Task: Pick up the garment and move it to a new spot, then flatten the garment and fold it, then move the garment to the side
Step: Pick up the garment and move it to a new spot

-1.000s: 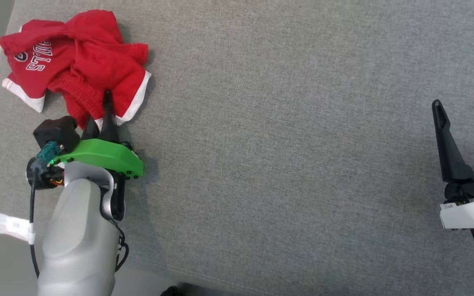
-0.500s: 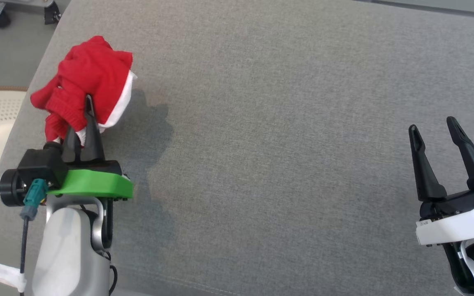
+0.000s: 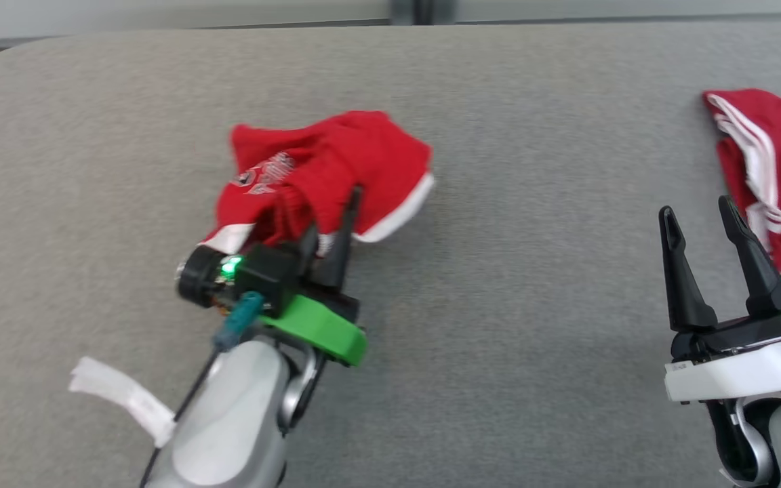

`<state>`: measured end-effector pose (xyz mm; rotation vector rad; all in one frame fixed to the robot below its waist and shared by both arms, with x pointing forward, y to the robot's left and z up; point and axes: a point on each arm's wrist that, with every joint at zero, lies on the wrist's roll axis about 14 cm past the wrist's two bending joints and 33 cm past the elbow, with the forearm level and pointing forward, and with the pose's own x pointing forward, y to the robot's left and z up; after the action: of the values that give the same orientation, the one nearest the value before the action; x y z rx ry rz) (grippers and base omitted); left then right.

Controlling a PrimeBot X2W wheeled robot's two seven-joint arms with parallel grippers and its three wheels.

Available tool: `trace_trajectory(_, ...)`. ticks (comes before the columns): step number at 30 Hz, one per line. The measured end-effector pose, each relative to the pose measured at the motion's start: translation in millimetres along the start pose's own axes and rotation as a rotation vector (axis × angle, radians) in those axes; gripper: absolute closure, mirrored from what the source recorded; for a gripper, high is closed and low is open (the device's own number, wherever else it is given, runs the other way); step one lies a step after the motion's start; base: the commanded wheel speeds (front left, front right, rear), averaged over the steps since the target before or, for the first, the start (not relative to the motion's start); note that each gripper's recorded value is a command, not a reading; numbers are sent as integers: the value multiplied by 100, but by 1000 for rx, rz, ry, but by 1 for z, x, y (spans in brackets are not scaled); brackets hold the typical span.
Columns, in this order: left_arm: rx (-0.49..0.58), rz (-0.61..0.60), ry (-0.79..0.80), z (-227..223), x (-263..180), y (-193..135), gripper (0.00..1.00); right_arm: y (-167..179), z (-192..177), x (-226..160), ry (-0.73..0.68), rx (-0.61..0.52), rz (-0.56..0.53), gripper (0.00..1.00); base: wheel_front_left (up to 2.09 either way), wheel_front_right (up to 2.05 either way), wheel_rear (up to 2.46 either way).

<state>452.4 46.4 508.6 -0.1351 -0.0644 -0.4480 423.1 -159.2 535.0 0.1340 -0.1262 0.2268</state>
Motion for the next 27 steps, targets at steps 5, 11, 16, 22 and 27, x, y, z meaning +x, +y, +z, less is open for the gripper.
trace_trajectory(5,-52,-260,51,-23,27,-85,100,-35,0,-26,-5,-1,-136,0,0,0,0)
trace_trajectory(11,-86,-448,166,-69,32,-148,55,-68,-5,-52,12,-16,-267,0,0,0,0)
trace_trajectory(16,-125,-504,201,-88,35,-170,0,-86,-17,-67,60,-36,-335,0,0,0,0)
trace_trajectory(22,-156,-422,153,-77,39,-155,0,-87,-24,-63,77,-45,-321,0,0,0,0)
trace_trajectory(27,-151,-297,155,-77,24,-119,0,-81,-26,-54,82,-44,-286,0,0,0,0)
